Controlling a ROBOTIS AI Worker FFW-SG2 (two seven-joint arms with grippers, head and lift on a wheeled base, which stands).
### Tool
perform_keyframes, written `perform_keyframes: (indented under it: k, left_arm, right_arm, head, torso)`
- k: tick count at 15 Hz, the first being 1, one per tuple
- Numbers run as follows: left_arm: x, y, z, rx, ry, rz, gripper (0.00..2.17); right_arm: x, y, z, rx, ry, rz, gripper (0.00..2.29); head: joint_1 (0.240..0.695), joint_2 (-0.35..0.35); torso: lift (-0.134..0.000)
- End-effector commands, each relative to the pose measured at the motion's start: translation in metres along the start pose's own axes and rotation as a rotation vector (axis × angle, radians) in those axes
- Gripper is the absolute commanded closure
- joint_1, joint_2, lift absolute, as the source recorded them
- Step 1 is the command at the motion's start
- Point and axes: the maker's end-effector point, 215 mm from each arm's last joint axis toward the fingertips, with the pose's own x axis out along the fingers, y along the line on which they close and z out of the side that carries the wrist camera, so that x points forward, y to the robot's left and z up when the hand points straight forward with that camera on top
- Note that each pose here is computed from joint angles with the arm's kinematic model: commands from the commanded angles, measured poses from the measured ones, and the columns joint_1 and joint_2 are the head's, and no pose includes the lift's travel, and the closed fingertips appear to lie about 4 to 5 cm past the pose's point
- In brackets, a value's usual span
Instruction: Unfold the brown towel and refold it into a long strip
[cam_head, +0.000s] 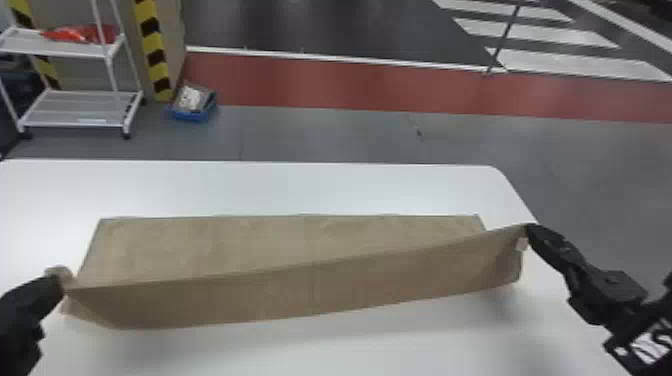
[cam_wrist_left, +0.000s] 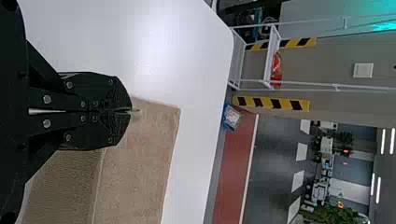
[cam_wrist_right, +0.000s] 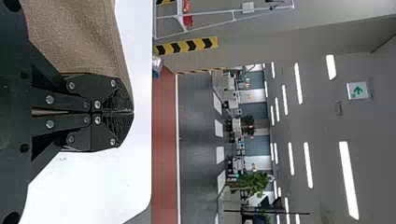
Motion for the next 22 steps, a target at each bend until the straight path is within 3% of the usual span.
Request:
perform_keyframes:
  k: [1, 4, 10, 18, 22]
  left_arm:
    - [0.024, -0.001, 0.012, -0.005, 0.004, 0.001, 1.39]
    - [0.056, -0.007, 0.025, -0.015, 0.018, -0.006, 1.39]
    - [0.098, -0.018, 0.035, -0.031, 0.038, -0.018, 1.39]
    - [0.114, -0.014, 0.054, -0.010, 0.031, -0.009, 1.39]
    - [0.129, -0.026, 0.048, 0.014, 0.054, -0.013, 1.37]
  right_arm:
    - [0.022, -0.017, -0.002, 0.046, 0.022, -0.018, 1.48]
    - [0.041, -0.028, -0.005, 0.096, 0.038, -0.030, 1.48]
    - [0.073, -0.023, -0.014, 0.092, 0.070, -0.027, 1.48]
    - [0.090, -0.019, -0.008, 0.100, 0.075, -0.044, 1.48]
    - [0.088, -0.027, -0.028, 0.116, 0.104, -0.067, 1.48]
  head:
    - [0.695, -0.185]
    - [0.695, -0.185]
    - [0.695, -0.175]
    - [0.695, -0.136]
    - [0.695, -0.142]
  torso:
    - [-0.125]
    - [-0.125]
    - [-0.125]
    - [-0.125]
    - [-0.125]
